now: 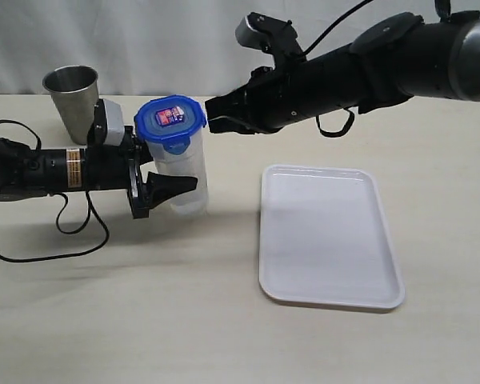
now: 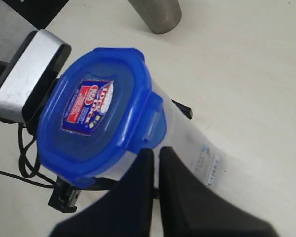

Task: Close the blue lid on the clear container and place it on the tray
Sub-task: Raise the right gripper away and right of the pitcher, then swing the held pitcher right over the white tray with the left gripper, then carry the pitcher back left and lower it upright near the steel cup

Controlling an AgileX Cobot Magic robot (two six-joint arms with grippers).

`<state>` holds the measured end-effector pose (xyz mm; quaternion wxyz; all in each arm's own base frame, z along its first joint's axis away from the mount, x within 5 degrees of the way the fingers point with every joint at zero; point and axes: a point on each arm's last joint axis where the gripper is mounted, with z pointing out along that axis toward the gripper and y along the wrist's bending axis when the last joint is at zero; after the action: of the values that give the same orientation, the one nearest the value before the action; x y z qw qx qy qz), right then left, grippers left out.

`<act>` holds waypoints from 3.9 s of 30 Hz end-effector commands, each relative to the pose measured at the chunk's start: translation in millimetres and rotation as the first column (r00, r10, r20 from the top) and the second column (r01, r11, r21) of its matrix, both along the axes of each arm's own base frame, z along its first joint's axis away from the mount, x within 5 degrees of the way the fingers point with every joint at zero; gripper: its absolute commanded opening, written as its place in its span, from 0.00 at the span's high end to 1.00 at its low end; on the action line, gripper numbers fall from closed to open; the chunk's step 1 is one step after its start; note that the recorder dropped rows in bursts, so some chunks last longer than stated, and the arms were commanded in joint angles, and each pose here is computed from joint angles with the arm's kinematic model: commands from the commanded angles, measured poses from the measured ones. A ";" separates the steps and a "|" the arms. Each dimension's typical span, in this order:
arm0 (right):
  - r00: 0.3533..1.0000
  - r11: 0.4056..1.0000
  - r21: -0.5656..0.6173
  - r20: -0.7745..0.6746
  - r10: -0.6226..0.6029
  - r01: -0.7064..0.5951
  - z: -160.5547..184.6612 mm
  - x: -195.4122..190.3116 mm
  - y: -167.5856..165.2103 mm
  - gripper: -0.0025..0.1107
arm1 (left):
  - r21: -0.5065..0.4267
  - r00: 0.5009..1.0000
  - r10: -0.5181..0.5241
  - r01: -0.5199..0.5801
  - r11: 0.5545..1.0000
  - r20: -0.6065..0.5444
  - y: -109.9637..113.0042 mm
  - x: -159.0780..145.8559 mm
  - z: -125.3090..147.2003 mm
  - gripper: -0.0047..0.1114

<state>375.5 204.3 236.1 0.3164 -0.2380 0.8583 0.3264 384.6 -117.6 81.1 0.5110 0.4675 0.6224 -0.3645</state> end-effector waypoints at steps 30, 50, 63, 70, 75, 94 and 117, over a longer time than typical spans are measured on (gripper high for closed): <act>0.762 0.892 0.078 0.491 -0.424 0.446 145.0 -94.9 -134.7 0.94 | 0.580 0.923 0.006 -0.246 0.776 0.384 -136.7 -23.2 98.1 0.96; 0.776 0.898 0.057 0.481 -0.408 0.437 136.7 -105.5 -135.4 0.94 | 0.777 0.518 -0.580 -0.450 0.441 0.629 -209.3 -76.8 98.2 0.96; 0.775 0.899 0.053 0.486 -0.403 0.435 136.7 -105.5 -135.4 0.94 | 0.782 0.308 -0.834 -0.586 0.212 0.457 -210.9 -78.5 87.8 0.96; 0.771 0.898 0.050 0.494 -0.402 0.437 137.0 -105.2 -135.8 0.94 | 0.783 0.308 -0.834 -0.584 0.215 0.458 -211.2 -78.7 87.7 0.96; 0.767 0.897 0.050 0.499 -0.404 0.439 137.3 -105.0 -136.1 0.94 | 0.784 0.439 -0.693 -0.542 0.303 0.572 -212.1 -79.4 87.2 0.96; 0.770 0.897 0.047 0.495 -0.403 0.440 135.8 -103.7 -135.9 0.94 | 0.566 0.935 -0.097 -0.122 0.816 0.341 -173.7 -47.6 96.1 0.96; 0.806 0.896 0.016 0.430 -0.408 0.445 113.7 -85.5 -132.3 0.94 | -0.123 0.938 0.312 -0.296 0.947 0.152 -69.8 38.2 88.7 0.96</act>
<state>289.1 73.3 351.1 0.5477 -0.1193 0.8137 0.1543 414.4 -190.7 185.1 0.6176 0.3902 0.6216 -0.2827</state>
